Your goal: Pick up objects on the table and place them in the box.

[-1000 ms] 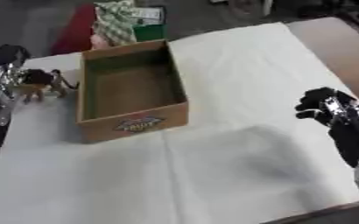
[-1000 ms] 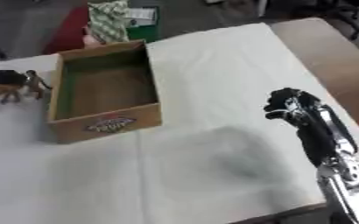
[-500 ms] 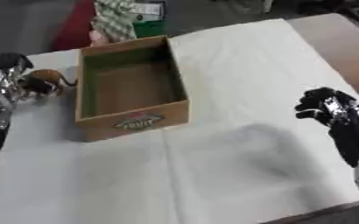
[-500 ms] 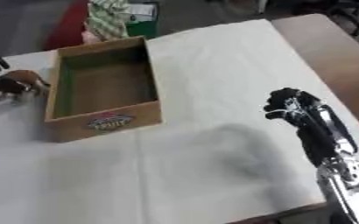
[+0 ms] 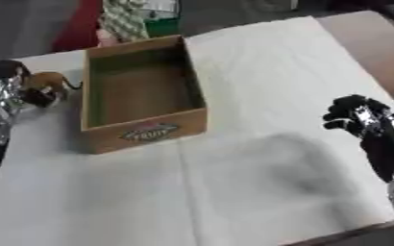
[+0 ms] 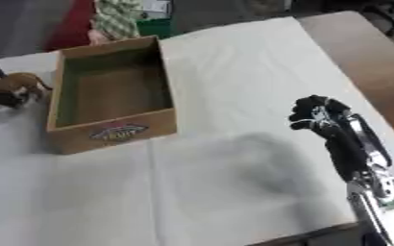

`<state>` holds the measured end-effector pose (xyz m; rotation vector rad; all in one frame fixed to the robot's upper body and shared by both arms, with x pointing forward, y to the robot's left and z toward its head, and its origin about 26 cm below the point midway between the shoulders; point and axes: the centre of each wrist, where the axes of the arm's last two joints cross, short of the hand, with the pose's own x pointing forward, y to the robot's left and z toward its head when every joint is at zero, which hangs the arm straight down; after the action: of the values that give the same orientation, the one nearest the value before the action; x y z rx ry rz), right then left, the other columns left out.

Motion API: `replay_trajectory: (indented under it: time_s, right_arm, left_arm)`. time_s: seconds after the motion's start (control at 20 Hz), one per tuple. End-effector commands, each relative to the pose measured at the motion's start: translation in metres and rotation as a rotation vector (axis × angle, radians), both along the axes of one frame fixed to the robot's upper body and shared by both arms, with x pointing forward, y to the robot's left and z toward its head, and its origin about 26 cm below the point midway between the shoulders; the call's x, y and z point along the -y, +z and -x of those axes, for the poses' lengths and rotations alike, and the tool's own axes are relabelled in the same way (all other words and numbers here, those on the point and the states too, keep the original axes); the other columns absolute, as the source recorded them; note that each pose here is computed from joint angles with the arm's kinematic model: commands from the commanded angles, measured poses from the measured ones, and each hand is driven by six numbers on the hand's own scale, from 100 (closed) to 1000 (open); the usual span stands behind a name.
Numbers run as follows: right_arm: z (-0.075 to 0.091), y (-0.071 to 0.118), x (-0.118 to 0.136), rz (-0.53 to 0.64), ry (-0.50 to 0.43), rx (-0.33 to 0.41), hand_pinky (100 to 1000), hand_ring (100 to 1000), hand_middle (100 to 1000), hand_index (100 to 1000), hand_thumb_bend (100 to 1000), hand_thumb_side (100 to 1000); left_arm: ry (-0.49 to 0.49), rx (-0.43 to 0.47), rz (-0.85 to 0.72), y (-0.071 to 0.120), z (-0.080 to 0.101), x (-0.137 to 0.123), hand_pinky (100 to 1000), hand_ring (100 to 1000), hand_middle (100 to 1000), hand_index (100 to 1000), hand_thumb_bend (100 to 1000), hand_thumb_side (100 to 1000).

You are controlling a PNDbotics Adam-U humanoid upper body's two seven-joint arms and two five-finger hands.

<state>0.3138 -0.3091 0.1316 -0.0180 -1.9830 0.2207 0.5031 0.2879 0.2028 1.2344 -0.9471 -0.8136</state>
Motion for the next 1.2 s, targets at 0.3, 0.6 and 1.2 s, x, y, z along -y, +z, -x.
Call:
replay_trajectory:
  time_s: [0.3, 0.6, 1.2]
  right_arm:
    - [0.0, 0.01, 0.003, 0.025, 0.003, 0.03, 629, 642, 590, 675, 100, 610]
    - [0.0, 0.009, 0.004, 0.017, 0.007, 0.023, 629, 642, 591, 676, 100, 608]
    - [0.001, 0.004, 0.005, -0.004, 0.01, 0.002, 630, 643, 592, 676, 100, 605]
  left_arm:
    - [0.008, 0.026, 0.007, 0.014, 0.001, -0.009, 574, 486, 470, 635, 100, 181]
    - [-0.048, 0.081, 0.057, 0.021, 0.002, -0.007, 563, 462, 442, 592, 100, 214]
    - [-0.221, 0.188, 0.103, 0.059, 0.009, 0.009, 566, 457, 437, 582, 100, 227]
